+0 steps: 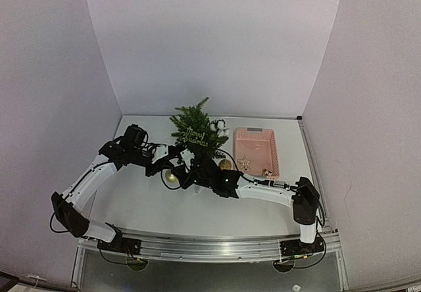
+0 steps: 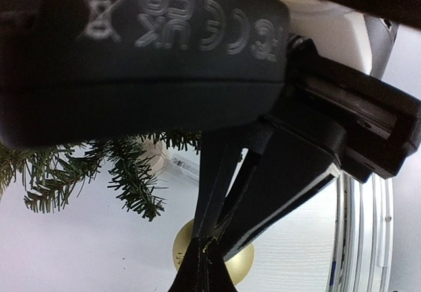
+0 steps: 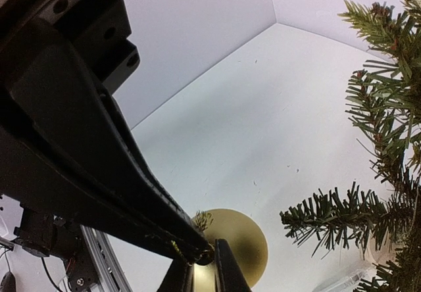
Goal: Decorate the small christmas tree
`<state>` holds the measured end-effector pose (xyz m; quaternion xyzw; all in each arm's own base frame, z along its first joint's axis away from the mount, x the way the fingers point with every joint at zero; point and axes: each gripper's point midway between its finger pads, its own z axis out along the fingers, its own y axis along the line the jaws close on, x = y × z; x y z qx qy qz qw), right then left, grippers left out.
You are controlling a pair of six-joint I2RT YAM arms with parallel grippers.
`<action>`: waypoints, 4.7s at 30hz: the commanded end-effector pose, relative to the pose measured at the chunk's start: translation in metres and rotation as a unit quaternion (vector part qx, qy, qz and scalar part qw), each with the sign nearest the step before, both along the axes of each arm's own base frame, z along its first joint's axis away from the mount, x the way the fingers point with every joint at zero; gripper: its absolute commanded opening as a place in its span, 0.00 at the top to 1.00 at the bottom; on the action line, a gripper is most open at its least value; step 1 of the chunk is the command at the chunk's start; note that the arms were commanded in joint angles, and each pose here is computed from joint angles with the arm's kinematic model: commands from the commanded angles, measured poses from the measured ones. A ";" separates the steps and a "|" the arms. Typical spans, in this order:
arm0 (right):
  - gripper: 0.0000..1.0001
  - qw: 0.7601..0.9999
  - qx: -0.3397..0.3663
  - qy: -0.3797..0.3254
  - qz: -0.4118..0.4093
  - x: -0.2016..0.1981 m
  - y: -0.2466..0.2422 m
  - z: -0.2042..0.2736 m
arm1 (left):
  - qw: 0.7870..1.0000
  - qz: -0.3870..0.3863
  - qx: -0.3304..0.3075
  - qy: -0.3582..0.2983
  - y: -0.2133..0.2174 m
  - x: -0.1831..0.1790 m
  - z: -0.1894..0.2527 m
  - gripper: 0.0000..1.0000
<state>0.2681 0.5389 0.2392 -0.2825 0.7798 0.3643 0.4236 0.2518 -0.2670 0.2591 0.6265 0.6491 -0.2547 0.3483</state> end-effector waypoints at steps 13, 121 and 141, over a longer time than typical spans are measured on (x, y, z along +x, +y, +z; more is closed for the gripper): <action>1.00 0.998 0.052 -0.035 -0.028 0.005 -0.020 0.051 | 0.999 -0.032 -0.006 -0.029 -0.002 -0.012 0.018 1.00; 0.76 0.987 0.013 -0.094 0.133 -0.040 -0.008 0.034 | 0.996 -0.077 -0.035 -0.015 -0.004 -0.035 0.052 1.00; 0.92 0.984 0.032 -0.108 0.138 -0.040 0.000 0.050 | 0.996 -0.086 -0.026 -0.020 -0.002 -0.036 0.046 1.00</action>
